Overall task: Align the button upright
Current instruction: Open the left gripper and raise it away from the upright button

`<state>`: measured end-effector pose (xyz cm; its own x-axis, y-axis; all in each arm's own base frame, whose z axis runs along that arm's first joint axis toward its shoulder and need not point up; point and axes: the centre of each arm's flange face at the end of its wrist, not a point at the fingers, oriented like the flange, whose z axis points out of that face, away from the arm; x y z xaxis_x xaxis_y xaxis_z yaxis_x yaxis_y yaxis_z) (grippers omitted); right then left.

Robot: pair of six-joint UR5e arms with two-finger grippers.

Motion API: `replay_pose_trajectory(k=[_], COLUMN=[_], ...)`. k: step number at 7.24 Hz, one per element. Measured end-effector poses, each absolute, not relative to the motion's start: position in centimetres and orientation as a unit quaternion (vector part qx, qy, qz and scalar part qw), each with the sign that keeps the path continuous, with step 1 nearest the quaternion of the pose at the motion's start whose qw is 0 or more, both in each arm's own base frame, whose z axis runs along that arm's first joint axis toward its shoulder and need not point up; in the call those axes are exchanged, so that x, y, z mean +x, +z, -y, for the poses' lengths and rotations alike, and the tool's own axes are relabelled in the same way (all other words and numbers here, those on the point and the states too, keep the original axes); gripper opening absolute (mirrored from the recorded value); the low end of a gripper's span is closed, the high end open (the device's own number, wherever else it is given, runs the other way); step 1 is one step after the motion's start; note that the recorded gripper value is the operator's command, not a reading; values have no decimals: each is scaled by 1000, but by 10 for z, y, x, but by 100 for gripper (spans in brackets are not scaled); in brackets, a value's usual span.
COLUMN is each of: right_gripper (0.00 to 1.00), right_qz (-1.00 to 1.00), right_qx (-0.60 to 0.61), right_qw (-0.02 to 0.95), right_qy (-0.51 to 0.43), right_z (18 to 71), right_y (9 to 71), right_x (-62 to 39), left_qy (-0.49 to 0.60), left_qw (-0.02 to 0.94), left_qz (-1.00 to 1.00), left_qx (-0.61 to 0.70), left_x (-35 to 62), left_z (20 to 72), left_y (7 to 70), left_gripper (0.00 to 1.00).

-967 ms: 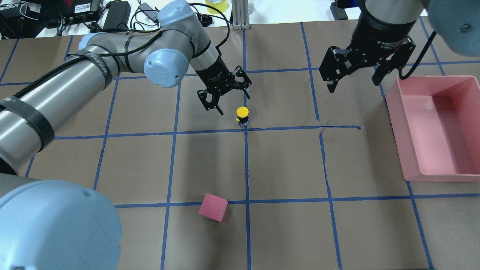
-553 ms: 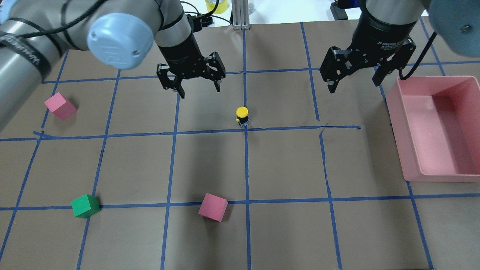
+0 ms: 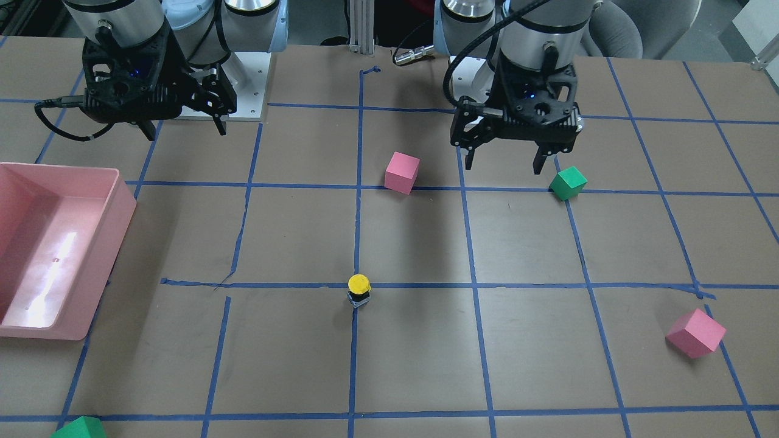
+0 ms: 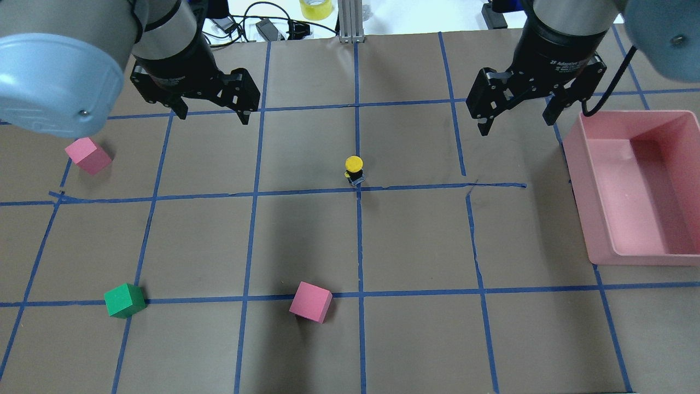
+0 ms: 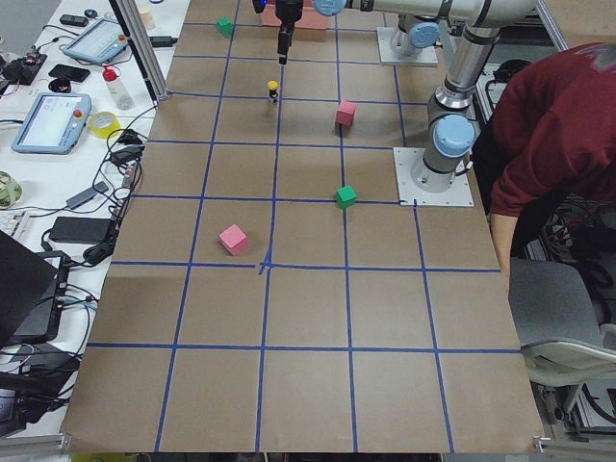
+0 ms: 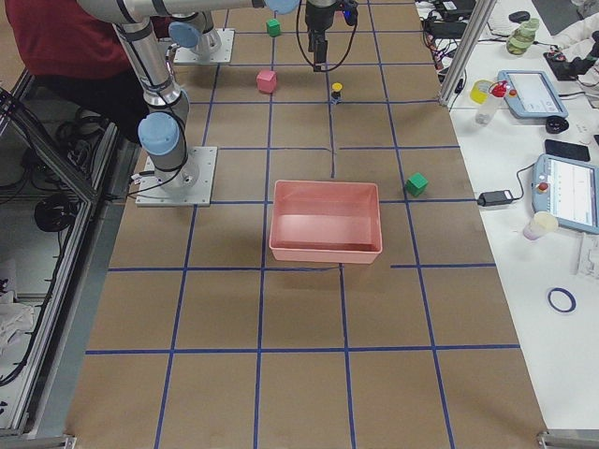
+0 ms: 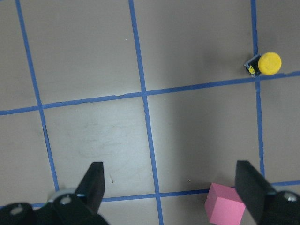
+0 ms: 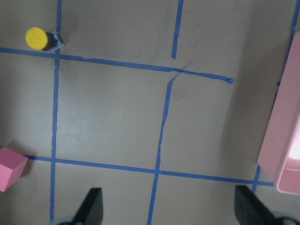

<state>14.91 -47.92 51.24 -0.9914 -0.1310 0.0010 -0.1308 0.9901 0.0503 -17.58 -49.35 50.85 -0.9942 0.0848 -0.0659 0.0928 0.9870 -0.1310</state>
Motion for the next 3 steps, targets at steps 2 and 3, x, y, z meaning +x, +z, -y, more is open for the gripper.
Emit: replay_pose_trajectory(k=[2,3], right_gripper=[100,100], right_qz=[998,998], right_qx=[66,66], right_qw=[2,2], right_qy=[-25,-25], right_z=[479,479], right_y=[512,512], right_x=[149,150], left_qy=[-69,-65], left_qw=[12,7], left_qz=[-997,-998], left_qx=[24,21], left_x=[-148,-143], left_z=[489,485], left_y=[525,529], left_gripper=[100,100])
